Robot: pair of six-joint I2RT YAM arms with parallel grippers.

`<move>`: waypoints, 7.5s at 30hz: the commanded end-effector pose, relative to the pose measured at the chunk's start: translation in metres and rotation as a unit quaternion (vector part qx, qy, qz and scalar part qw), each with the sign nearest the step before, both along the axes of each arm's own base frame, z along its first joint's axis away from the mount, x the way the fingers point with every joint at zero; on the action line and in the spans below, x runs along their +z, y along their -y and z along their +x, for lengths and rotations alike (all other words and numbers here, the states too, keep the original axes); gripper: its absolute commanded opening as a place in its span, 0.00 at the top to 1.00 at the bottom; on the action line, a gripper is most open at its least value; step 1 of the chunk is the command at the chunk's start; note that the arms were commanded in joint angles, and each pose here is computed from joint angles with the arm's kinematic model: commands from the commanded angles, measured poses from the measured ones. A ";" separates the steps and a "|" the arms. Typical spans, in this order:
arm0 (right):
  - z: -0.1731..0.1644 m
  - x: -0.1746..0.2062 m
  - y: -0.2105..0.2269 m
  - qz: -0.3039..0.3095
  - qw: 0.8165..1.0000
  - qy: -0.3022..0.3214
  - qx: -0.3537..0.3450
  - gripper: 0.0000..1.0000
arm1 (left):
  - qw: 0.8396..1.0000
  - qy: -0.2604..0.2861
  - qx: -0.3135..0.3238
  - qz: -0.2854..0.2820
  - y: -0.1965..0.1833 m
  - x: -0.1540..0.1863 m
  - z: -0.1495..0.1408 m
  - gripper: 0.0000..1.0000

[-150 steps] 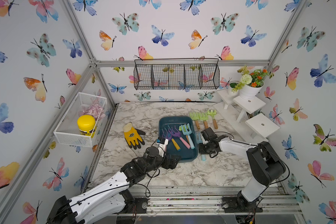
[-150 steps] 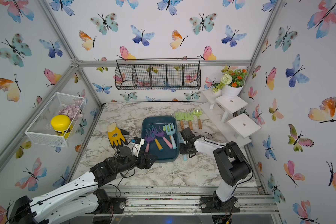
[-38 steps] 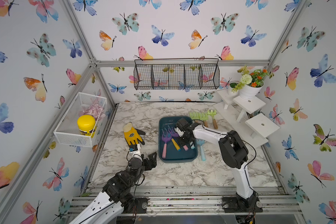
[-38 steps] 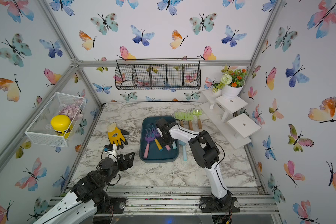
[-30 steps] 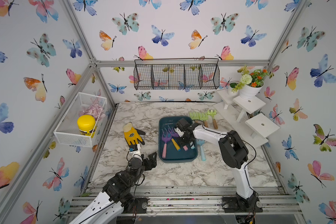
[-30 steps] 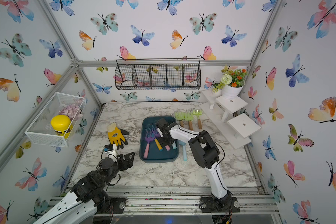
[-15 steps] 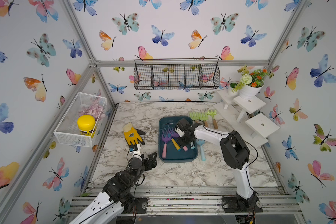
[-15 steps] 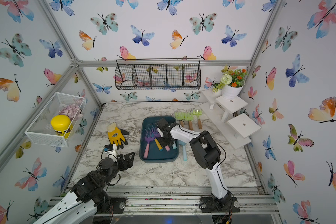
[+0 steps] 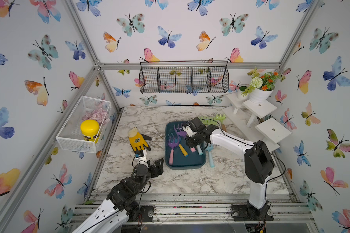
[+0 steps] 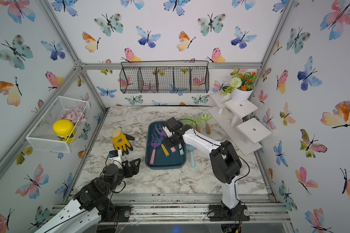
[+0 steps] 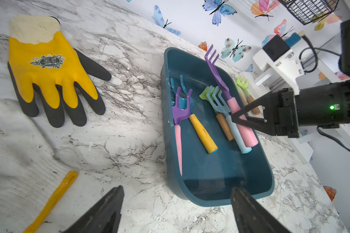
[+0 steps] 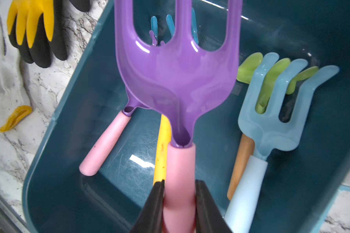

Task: Take the hand rake out of the storage box
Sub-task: Pick up the rake from the storage box, then place the rake at the center of the board, then pick up the rake from the storage box.

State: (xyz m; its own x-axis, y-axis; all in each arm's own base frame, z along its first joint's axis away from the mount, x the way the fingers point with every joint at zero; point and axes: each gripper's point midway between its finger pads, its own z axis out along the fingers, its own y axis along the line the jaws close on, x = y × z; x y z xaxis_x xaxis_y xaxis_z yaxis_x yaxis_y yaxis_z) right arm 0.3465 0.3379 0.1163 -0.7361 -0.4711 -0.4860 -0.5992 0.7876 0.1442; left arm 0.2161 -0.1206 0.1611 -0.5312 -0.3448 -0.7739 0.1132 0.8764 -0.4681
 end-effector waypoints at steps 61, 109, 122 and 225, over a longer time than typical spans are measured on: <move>-0.039 -0.091 0.226 -0.134 0.956 -0.078 -0.247 0.83 | 0.995 -0.048 -0.087 -0.007 0.040 -0.009 -0.001 0.11; -0.050 0.003 0.187 0.020 0.981 -0.036 -0.190 0.07 | 0.995 -0.049 -0.081 0.001 0.038 -0.007 0.000 0.12; -0.045 0.071 0.095 0.180 0.981 -0.033 -0.058 0.23 | 0.998 -0.017 -0.055 -0.003 0.031 0.005 0.009 0.12; 0.009 0.054 0.046 -0.088 0.983 0.137 -0.084 0.91 | 0.996 -0.027 -0.088 -0.021 0.034 0.007 -0.009 0.12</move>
State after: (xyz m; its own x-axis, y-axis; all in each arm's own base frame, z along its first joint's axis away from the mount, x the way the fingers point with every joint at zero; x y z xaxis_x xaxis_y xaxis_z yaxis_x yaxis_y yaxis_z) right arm 0.3586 0.3022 0.1585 -0.6624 -0.4728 -0.5811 -0.4910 0.8599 -0.1399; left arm 0.2047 -0.1576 0.1575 -0.6502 -0.2700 -0.7101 0.2336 0.8183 -0.5251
